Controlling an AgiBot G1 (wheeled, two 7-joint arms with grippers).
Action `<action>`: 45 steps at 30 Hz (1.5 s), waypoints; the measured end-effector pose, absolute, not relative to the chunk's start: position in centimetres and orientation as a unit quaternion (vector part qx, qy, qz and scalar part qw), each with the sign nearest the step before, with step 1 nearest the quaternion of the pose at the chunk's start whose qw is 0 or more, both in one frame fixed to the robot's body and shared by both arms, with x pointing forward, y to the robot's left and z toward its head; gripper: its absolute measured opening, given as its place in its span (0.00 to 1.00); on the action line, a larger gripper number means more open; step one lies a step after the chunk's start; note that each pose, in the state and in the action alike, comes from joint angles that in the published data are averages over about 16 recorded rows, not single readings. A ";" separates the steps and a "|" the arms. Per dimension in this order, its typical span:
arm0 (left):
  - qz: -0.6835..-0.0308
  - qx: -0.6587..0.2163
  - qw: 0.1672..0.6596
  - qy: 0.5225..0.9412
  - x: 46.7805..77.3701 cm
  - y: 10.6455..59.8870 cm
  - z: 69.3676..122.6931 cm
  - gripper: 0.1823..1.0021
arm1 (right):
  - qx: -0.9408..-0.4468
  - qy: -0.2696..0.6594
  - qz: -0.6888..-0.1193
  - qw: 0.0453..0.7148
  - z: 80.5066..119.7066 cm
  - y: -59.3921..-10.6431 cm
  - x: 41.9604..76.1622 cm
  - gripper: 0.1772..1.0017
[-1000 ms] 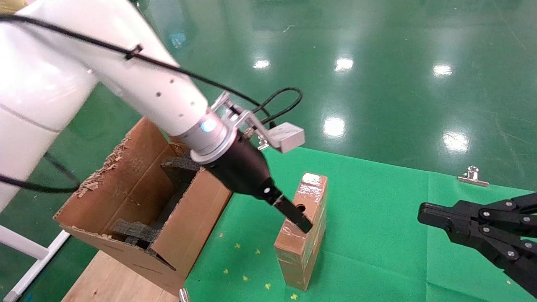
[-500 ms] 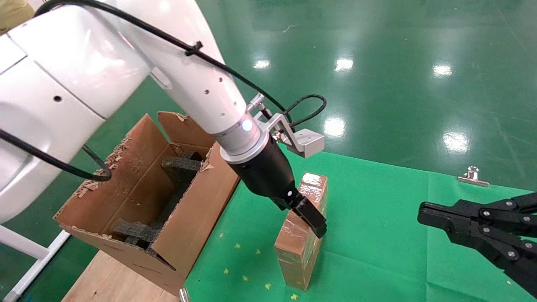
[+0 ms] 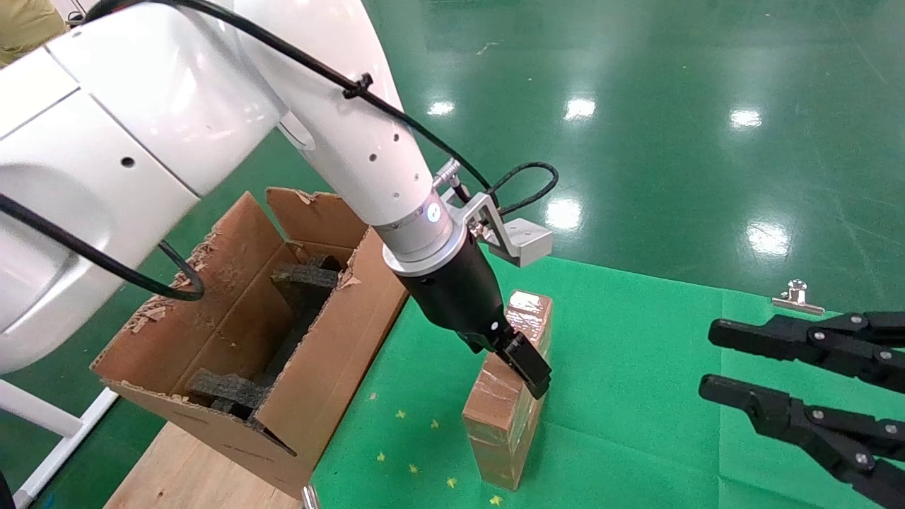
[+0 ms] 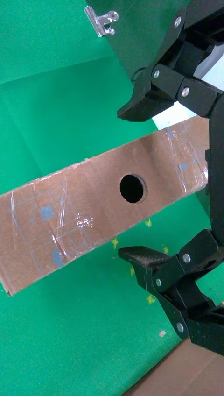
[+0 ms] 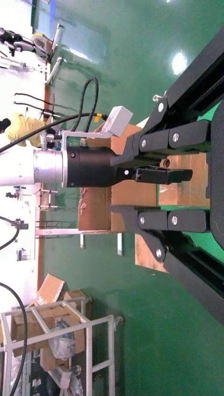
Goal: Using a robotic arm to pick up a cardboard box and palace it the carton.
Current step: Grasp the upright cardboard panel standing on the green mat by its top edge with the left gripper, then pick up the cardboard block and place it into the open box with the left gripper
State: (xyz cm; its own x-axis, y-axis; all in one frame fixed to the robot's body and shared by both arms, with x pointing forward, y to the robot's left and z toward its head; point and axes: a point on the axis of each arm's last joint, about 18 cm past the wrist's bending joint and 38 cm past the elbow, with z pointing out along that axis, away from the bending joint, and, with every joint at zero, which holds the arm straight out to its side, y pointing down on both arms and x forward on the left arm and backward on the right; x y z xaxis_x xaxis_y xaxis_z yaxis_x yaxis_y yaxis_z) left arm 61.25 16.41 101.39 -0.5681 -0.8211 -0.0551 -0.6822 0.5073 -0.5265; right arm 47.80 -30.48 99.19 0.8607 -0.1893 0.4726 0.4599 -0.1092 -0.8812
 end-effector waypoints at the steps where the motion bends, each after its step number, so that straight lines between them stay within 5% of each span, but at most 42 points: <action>1: -0.230 -0.440 0.151 0.855 61.3 16.4 101.4 0.97 | -0.703 -0.096 -0.246 0.660 99.2 -30.5 47.8 0.20; 13: -0.233 -0.439 0.148 0.855 61.2 16.4 101.4 0.82 | -0.703 -0.096 -0.246 0.660 99.2 -30.5 47.8 0.50; 25: -0.234 -0.438 0.147 0.855 61.2 16.5 101.3 0.49 | -0.703 -0.096 -0.246 0.660 99.2 -30.5 47.8 0.81; 35: -0.258 -0.440 0.155 0.846 60.9 18.1 103.2 0.24 | -0.703 -0.096 -0.246 0.660 99.2 -30.5 47.8 0.95; 45: -0.349 -0.439 0.233 0.794 59.5 24.5 112.3 0.17 | -0.703 -0.096 -0.246 0.660 99.2 -30.5 47.8 1.00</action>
